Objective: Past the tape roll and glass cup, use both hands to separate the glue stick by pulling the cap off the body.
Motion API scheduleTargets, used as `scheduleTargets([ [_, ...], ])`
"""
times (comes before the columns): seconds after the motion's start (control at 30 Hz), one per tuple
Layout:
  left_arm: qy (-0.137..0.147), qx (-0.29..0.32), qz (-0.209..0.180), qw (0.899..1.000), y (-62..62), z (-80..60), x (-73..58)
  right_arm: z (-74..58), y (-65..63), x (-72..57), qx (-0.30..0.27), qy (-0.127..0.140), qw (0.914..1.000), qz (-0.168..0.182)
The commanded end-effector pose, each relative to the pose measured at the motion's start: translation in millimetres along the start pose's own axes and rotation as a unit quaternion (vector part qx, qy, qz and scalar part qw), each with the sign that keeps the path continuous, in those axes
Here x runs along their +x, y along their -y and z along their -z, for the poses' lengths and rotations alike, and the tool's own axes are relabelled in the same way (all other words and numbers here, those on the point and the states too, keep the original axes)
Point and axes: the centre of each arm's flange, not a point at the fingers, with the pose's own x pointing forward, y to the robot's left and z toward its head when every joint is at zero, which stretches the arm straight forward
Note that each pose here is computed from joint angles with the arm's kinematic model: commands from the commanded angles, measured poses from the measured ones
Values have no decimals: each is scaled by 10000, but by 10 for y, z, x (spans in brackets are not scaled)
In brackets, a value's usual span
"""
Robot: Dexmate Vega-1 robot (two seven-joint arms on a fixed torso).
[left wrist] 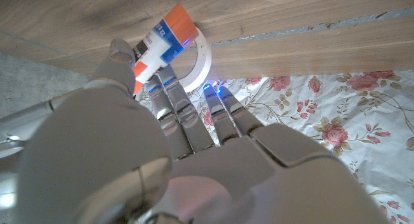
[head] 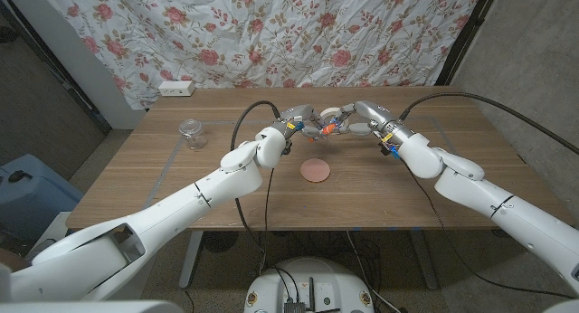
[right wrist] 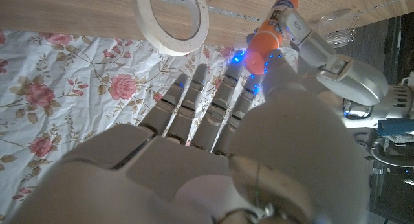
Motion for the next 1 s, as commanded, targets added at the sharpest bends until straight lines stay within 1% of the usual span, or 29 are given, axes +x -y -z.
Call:
scheduleTargets([
  [0.03, -15, 13, -8, 10000, -1, 5, -1, 11, 10, 9, 48, 19, 10000, -67],
  [0.13, 57, 31, 12, 10000, -2, 3, 13, 8, 16, 13, 38, 9, 10000, -57],
  [0.53, 30, 86, 24, 10000, -17, 11, 23, 15, 27, -3, 26, -63, 9999, -142],
  [0.7, 8, 101, 1, 9999, -27, 20, 4, 12, 28, -15, -25, -142, 9998, -109],
  [1.0, -37, 85, -19, 10000, -20, 35, -34, 2, 48, -20, -17, -129, 9998, -169],
])
